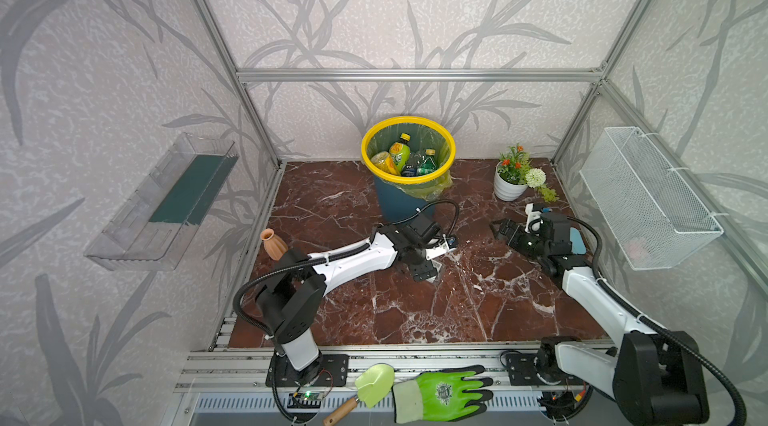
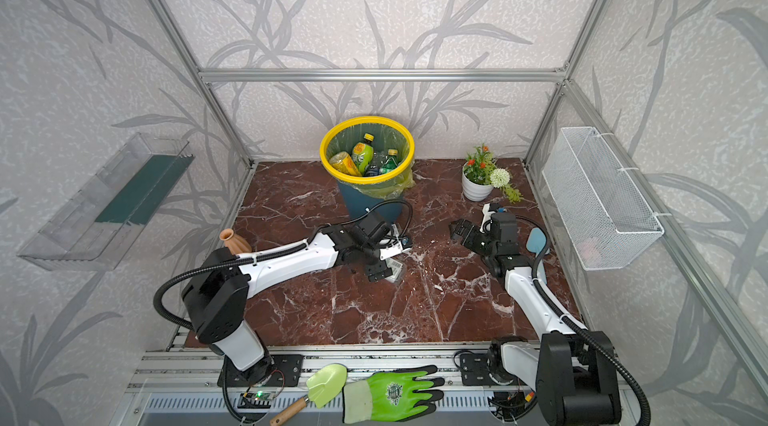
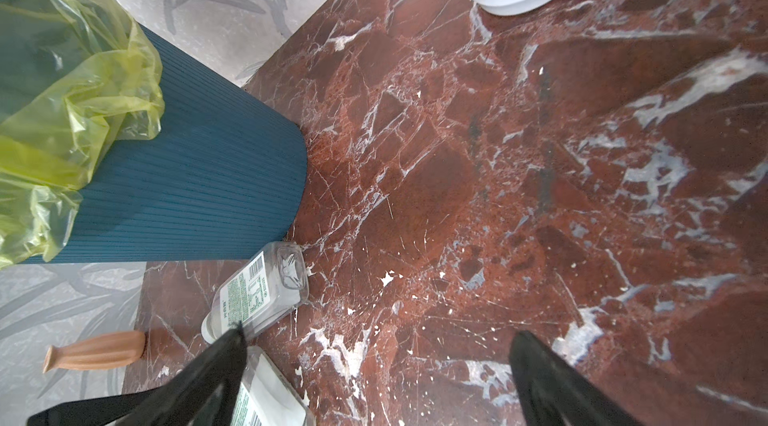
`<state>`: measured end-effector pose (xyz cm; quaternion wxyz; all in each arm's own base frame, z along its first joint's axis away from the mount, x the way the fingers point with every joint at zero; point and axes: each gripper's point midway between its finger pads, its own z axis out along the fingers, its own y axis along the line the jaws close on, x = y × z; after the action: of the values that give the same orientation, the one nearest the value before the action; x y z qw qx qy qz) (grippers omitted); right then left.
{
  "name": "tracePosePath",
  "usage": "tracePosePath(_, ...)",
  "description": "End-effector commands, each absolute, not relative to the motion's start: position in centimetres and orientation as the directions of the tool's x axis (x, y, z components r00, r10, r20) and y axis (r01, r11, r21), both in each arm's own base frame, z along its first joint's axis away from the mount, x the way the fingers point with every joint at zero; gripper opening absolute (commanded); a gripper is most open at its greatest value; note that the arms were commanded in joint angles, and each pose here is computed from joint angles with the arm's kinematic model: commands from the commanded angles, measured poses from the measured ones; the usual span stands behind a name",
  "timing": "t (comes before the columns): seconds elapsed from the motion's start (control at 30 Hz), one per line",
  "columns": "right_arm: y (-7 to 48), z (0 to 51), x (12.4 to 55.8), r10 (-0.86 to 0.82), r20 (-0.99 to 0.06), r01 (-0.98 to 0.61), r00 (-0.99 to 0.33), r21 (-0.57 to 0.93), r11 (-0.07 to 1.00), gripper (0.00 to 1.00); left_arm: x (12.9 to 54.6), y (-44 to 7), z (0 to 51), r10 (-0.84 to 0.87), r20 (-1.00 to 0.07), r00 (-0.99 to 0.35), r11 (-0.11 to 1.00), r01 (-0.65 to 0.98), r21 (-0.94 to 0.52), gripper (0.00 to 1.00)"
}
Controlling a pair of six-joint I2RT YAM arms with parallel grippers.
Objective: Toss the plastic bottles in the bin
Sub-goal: 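Move the left gripper down to the clear white-cap green-label bottles, then close the left gripper on a white-cap green-label bottle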
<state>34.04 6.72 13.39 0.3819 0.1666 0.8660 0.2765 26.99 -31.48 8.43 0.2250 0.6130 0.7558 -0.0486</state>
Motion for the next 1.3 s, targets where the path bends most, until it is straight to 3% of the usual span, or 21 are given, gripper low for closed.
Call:
tracePosePath(0.0,6.4,13.8,34.3,0.481,-0.592,0.065,-0.647,0.585,0.808,0.99,25.9,-31.7,7.2,0.938,-0.340,-0.073,0.136,0.977,0.165,0.86)
tracePosePath(0.5,6.2,13.5,34.4,0.462,-0.597,0.063,-0.656,0.567,0.821,1.00,26.4,-32.6,3.4,0.963,-0.260,-0.070,0.105,0.987,0.122,0.79)
tracePosePath(0.87,6.2,13.2,34.2,0.463,-0.591,0.067,-0.661,0.567,0.821,1.00,26.0,-34.6,5.3,0.935,-0.343,-0.089,0.133,0.985,0.108,0.73)
tracePosePath(1.07,6.2,13.2,34.2,0.457,-0.591,0.064,-0.665,0.564,0.823,1.00,25.9,-35.2,7.2,0.926,-0.373,-0.049,0.118,0.979,0.165,0.75)
tracePosePath(1.27,6.3,12.9,34.1,0.459,-0.584,0.065,-0.669,0.570,0.819,1.00,26.8,-34.7,6.6,0.947,-0.321,0.001,0.073,0.974,0.217,0.80)
